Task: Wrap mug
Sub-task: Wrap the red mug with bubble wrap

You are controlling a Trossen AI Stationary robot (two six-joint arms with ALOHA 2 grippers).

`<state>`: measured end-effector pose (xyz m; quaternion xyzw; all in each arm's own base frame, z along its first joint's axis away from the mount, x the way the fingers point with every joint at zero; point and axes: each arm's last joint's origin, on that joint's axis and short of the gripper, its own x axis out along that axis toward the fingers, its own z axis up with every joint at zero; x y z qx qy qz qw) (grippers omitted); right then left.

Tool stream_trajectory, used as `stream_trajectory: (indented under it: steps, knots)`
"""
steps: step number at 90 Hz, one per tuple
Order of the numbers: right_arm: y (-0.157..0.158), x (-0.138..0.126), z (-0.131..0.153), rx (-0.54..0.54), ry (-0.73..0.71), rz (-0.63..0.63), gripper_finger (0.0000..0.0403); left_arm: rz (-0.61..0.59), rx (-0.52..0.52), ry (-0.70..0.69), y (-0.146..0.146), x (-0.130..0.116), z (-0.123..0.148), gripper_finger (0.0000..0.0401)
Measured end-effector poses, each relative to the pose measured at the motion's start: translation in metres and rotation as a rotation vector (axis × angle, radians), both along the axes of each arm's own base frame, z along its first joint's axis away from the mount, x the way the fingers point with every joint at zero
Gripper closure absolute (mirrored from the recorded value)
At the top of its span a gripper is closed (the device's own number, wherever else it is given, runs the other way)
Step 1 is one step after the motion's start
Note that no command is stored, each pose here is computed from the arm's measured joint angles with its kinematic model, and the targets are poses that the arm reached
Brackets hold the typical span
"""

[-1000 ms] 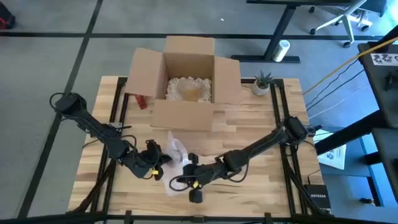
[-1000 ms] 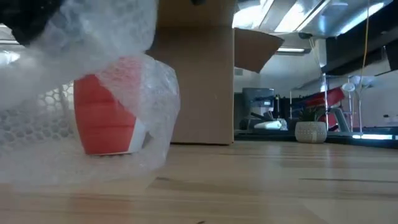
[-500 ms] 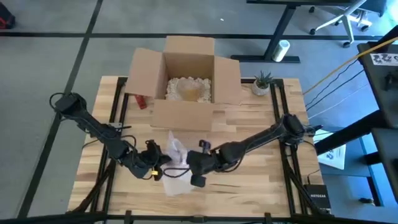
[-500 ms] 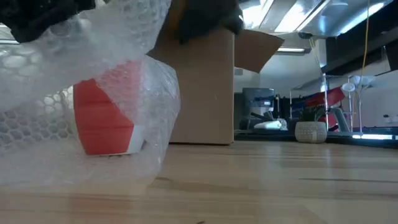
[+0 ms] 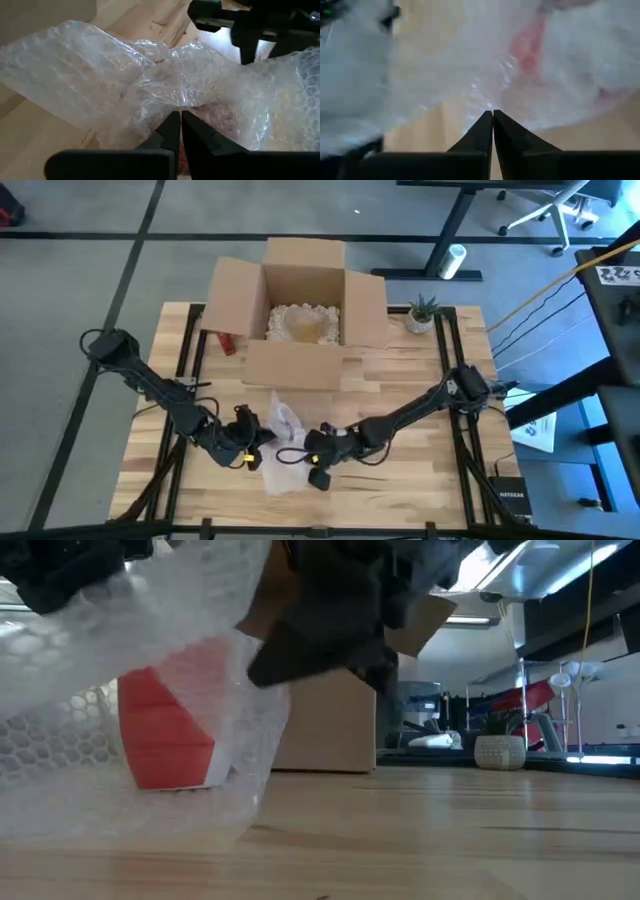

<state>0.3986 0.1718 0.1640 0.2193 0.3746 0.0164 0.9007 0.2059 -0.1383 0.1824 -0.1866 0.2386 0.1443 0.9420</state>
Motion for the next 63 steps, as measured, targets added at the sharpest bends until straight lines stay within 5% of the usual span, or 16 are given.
stream_trajectory:
  steps: [19,63]
  knots:
    - [-0.001,0.001,-0.012,-0.027,0.03,-0.011,0.0403,0.0,-0.005,-0.006,0.0,0.0,0.001,0.0401]
    - [-0.012,0.015,-0.005,-0.184,-0.153,-0.102,0.0403,-0.005,-0.008,-0.01,-0.002,0.0,0.001,0.0401]
